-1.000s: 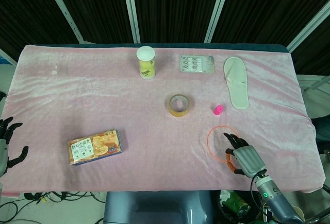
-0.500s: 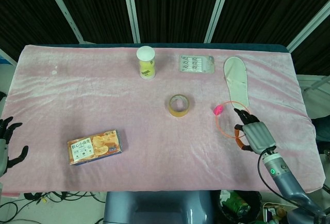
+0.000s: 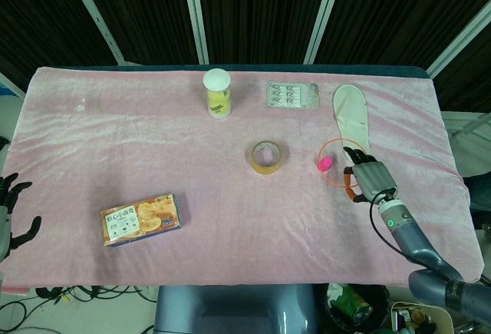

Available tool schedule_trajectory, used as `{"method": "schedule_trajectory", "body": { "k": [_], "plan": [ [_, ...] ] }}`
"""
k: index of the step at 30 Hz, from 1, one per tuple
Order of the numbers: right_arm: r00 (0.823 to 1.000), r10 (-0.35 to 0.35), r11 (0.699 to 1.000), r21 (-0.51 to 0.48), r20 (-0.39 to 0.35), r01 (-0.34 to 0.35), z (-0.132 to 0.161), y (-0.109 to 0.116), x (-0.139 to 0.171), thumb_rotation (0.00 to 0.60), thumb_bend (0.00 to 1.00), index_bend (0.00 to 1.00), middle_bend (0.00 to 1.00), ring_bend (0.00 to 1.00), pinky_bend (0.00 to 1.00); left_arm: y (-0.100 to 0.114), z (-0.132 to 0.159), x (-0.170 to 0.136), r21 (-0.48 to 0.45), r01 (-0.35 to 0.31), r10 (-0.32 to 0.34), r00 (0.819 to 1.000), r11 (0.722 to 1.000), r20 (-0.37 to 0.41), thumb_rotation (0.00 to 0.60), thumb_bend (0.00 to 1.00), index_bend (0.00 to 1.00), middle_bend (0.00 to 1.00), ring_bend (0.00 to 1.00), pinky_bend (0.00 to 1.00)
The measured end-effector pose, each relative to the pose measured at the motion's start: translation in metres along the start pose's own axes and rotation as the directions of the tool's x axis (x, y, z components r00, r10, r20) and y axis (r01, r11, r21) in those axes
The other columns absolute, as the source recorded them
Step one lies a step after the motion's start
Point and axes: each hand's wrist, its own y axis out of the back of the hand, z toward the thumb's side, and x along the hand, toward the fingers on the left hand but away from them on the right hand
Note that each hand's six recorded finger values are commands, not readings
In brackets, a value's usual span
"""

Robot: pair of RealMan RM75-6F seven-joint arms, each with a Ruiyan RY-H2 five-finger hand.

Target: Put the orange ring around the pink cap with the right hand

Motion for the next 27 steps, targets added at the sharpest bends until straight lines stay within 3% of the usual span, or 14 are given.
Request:
{"method": "schedule_trajectory", "body": {
  "k": [8,15,27],
  "plan": [
    [0.999,0.032,0.999,-0.003,0.008,-0.032,0.01,-0.014,-0.021,0.6,0.41,0.69,0.0,0.06,0.16,0.0,0.0,0.0,-0.001,0.0,0.0,1.0,1.0,0.0,0.6,0.34,0.2,0.06,0.0,0.0],
    [0.998,0.056,0.998,0.007,0.013,-0.056,0.015,-0.021,-0.029,0.6,0.33,0.58,0.0,0.04,0.16,0.0,0.001,0.0,0.0,0.001,-0.001,1.0,1.0,0.004,0.6,0.34,0.21,0.06,0.0,0.0],
    [0.995,0.095,0.995,0.009,0.037,-0.095,0.013,-0.027,-0.026,0.6,0.31,0.49,0.0,0.02,0.16,0.0,-0.001,0.0,0.001,0.002,-0.002,1.0,1.0,-0.002,0.6,0.34,0.21,0.06,0.0,0.0]
  ]
}}
